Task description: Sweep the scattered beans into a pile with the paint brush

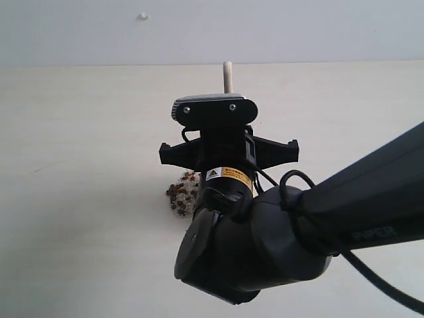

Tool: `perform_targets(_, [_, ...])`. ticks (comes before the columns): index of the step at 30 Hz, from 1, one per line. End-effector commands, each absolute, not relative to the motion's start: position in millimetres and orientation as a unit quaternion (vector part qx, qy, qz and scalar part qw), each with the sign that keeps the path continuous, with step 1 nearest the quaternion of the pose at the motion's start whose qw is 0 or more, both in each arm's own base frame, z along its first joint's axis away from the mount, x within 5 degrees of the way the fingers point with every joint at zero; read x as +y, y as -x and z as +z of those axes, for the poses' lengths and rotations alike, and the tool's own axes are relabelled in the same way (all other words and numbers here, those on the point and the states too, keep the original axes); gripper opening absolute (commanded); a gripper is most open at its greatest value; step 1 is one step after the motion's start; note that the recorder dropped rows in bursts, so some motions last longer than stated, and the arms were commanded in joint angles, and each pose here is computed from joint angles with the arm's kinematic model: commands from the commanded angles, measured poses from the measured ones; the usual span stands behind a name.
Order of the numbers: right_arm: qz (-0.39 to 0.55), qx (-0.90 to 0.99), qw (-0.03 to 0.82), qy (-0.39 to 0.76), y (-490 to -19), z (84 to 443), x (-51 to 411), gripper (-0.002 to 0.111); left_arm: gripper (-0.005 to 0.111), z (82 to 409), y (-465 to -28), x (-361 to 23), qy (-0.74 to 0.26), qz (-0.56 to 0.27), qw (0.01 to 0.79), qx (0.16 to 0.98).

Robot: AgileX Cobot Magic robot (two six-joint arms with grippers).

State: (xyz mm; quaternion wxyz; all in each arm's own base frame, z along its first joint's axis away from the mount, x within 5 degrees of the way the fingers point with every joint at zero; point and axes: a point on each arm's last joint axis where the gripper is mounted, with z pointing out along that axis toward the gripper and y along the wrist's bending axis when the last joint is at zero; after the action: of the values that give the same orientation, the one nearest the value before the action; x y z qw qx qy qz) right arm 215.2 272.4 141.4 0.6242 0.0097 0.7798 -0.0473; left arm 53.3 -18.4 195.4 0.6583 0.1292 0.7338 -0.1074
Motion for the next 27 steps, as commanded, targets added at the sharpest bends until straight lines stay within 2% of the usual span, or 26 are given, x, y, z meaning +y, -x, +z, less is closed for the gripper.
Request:
perform_targets(1, [-0.038,0.772,0.635,-0.002,-206,164,276,0.0,0.0,196,-53,-19,-0.126,-0.114,0.661,0.731])
perform_targets(6, [-0.051,0.752,0.656,0.039,-199,219,267,0.0,0.0,196,-53,-19,-0.126,-0.114,0.661,0.731])
perform_targets(9, [-0.097,0.737,0.663,0.084,-195,261,249,0.0,0.0,196,-53,-19,-0.126,-0.114,0.661,0.731])
perform_targets(14, [-0.026,0.809,0.554,0.194,-200,298,211,0.0,0.0,196,-53,-19,-0.126,-0.114,0.661,0.731])
perform_targets(15, [-0.031,0.801,0.56,0.209,-204,306,199,0.0,0.0,196,-53,-19,-0.126,-0.114,0.661,0.731])
perform_targets(19, [-0.018,0.801,0.578,0.153,-207,319,150,0.0,0.0,196,-53,-19,-0.126,-0.114,0.661,0.731])
perform_targets(22, [-0.018,0.805,0.576,0.14,-208,313,123,0.0,0.0,196,-53,-19,-0.126,-0.114,0.661,0.731])
perform_targets(24, [-0.038,0.807,0.567,0.16,-212,305,112,0.0,0.0,196,-53,-19,-0.126,-0.114,0.661,0.731])
perform_targets(27, [-0.091,0.794,0.546,0.25,-218,295,107,0.0,0.0,196,-53,-19,-0.126,-0.114,0.661,0.731])
